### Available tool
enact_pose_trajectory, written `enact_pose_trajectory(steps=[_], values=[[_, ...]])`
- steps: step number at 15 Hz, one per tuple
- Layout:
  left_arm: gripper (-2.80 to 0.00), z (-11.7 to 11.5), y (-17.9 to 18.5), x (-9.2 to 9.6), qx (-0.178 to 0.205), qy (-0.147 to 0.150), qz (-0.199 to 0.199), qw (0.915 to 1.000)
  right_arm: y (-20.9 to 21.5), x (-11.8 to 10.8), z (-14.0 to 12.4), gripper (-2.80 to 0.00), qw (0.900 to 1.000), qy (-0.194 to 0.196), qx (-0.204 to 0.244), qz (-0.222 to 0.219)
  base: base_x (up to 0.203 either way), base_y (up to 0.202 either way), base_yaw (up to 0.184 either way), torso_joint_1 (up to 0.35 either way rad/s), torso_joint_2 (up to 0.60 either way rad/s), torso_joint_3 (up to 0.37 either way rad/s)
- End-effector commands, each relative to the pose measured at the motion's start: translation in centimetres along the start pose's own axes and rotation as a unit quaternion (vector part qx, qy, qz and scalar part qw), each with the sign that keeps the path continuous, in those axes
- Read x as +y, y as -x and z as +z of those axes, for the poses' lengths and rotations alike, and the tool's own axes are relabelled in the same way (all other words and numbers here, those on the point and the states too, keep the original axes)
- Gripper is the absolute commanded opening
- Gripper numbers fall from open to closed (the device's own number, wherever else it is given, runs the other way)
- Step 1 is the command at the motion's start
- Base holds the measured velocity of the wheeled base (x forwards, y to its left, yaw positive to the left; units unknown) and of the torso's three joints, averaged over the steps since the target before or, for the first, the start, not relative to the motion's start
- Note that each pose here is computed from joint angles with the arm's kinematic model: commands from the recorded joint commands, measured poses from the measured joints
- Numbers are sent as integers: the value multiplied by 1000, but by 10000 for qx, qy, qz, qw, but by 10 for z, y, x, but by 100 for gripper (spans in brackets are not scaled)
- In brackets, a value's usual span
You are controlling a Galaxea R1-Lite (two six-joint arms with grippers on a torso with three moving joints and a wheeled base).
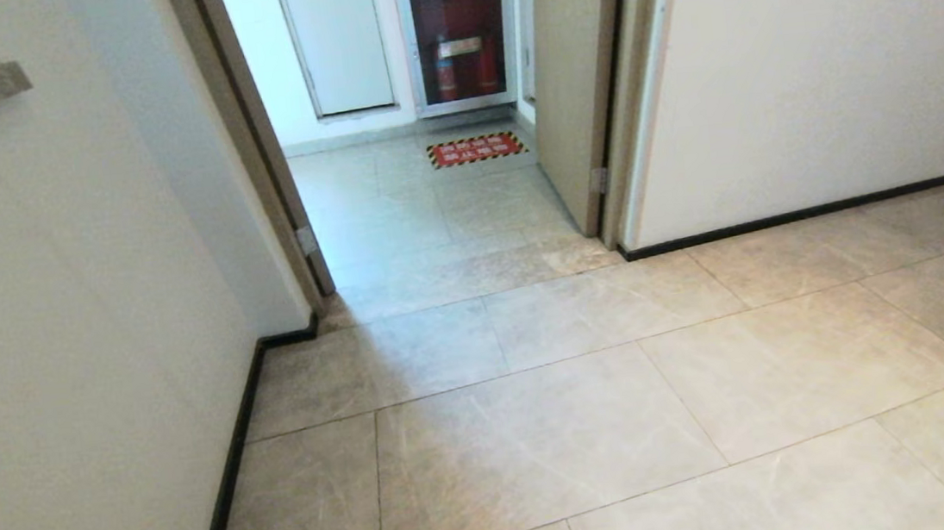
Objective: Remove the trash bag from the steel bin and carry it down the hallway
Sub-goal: Put the trash bag at the door
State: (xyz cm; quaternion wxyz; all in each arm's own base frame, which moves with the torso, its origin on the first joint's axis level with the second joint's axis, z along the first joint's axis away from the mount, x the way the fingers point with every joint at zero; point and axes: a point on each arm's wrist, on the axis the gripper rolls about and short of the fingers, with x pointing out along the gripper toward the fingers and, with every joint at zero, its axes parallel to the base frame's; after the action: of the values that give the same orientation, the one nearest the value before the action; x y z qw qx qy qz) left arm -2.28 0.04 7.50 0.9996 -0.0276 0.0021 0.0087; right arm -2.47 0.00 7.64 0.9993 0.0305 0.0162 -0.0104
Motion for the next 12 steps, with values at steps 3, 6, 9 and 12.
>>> enact_pose_trajectory(steps=[3,6,9,12], values=[[-280,0,0,0,7,16,6,10000,0,0,0,-280,10000,-2,-10,0,-1,11,-166,2,2,1],[-280,0,0,0,7,16,6,10000,0,0,0,-280,10000,-2,-6,0,0,11,-173,4,0,1],[-280,0,0,0,7,23,6,10000,0,0,0,-280,10000,-2,-20,0,1,8,-169,2,4,1],[-280,0,0,0,7,16,6,10000,0,0,0,-280,10000,-2,-4,0,1,9,-171,3,6,4]])
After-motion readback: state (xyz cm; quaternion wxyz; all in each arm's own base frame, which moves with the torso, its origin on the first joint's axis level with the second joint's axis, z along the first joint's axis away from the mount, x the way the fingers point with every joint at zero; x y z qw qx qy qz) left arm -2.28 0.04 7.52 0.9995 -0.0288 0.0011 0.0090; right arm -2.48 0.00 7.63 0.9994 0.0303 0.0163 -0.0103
